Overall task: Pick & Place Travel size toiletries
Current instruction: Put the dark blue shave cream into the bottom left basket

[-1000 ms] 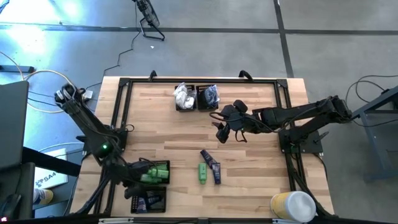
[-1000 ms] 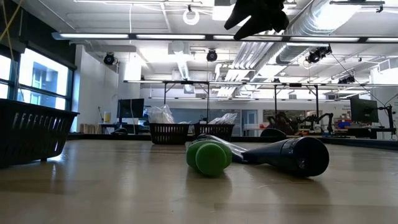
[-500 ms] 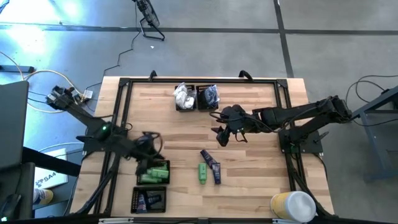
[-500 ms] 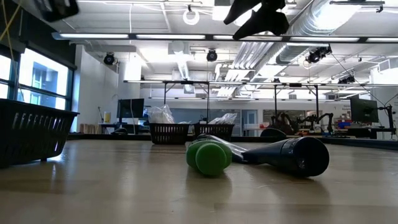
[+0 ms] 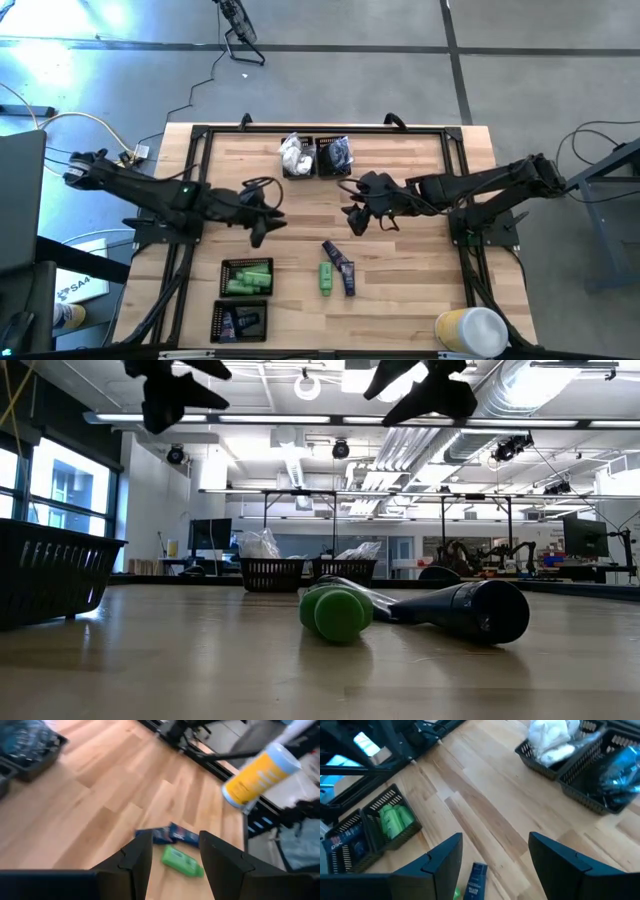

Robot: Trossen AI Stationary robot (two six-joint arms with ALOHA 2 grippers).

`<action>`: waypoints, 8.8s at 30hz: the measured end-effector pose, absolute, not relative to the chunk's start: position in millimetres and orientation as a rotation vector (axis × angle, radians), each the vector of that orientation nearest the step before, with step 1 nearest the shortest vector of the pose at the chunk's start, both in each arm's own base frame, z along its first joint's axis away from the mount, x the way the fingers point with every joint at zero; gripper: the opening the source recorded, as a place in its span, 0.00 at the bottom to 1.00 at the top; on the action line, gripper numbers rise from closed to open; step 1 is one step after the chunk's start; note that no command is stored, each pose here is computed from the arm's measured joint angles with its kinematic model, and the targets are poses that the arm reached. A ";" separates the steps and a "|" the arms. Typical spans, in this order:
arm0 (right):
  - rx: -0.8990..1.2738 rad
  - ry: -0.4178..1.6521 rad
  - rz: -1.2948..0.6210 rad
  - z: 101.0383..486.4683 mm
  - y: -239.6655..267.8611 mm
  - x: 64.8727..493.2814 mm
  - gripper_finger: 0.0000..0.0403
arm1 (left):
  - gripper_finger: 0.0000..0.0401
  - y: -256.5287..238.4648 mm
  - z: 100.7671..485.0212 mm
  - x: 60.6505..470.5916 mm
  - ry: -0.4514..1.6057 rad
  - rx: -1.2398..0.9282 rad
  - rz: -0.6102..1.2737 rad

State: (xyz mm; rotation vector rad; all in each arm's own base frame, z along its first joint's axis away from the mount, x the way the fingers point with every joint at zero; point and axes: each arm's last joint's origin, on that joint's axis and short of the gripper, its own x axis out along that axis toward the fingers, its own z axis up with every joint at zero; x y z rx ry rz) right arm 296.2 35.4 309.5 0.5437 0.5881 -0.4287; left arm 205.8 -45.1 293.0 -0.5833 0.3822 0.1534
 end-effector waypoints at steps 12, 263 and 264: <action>0.625 0.569 -0.496 307.9 40.3 293.6 0.55 | 0.39 -9.3 290.2 223.3 0.393 -0.519 0.063; 0.467 -0.169 -0.516 358.2 25.4 338.3 0.31 | 0.39 -55.4 282.5 299.7 -0.213 -0.079 0.350; 0.459 -0.167 -0.517 358.1 25.4 338.3 0.31 | 0.39 -55.4 282.1 299.8 -0.211 -0.082 0.349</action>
